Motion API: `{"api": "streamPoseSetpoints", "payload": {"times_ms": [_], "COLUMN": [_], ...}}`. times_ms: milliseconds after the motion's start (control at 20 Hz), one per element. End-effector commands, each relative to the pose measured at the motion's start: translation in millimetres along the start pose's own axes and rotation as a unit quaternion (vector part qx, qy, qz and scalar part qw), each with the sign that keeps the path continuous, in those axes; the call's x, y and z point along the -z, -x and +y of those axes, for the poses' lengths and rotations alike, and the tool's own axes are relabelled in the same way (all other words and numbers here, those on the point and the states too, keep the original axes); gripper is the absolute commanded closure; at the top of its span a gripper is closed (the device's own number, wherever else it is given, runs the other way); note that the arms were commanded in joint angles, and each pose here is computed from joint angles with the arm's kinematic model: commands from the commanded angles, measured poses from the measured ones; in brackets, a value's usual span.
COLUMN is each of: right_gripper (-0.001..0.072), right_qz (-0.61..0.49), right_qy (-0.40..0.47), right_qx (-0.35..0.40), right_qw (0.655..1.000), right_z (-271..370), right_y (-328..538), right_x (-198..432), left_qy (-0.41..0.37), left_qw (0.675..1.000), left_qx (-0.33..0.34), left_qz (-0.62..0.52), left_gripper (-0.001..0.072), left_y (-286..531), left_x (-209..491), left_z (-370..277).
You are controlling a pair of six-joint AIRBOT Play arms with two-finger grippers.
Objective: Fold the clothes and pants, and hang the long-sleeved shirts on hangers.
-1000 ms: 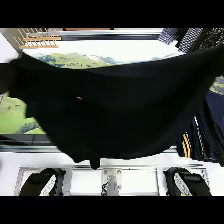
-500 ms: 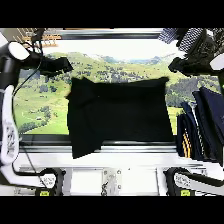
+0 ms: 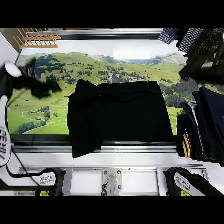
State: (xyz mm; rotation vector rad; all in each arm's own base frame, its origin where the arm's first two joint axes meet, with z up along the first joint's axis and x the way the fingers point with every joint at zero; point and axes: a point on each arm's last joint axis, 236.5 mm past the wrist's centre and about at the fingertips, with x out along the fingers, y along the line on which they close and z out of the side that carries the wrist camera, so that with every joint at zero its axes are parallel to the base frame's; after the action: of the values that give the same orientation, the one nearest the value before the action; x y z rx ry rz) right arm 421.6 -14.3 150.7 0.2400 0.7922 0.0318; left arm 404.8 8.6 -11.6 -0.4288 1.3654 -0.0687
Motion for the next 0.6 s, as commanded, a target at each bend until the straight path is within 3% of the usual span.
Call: {"api": "streamPoseSetpoints", "payload": {"times_ms": [0,150,550], "right_gripper": [0.0198,0.0198,0.0198], "right_qz": [0.034,0.043,0.047], "right_qy": [0.004,-0.009,-0.025], "right_qx": [-0.004,-0.017,-0.039], "right_qw": [0.999,0.999,0.998], "right_z": [4,9,19], "right_y": [20,24,25], "right_x": [59,85,91], "left_qy": [0.045,0.048,0.004], "left_qw": [0.996,0.994,0.998], "left_qx": [-0.008,-0.001,0.018], "left_qz": [0.077,0.097,0.063], "left_gripper": [0.0097,0.0096,0.0097], "left_y": [-50,-77,-102], "left_x": [99,139,134], "left_z": [42,44,4]}}
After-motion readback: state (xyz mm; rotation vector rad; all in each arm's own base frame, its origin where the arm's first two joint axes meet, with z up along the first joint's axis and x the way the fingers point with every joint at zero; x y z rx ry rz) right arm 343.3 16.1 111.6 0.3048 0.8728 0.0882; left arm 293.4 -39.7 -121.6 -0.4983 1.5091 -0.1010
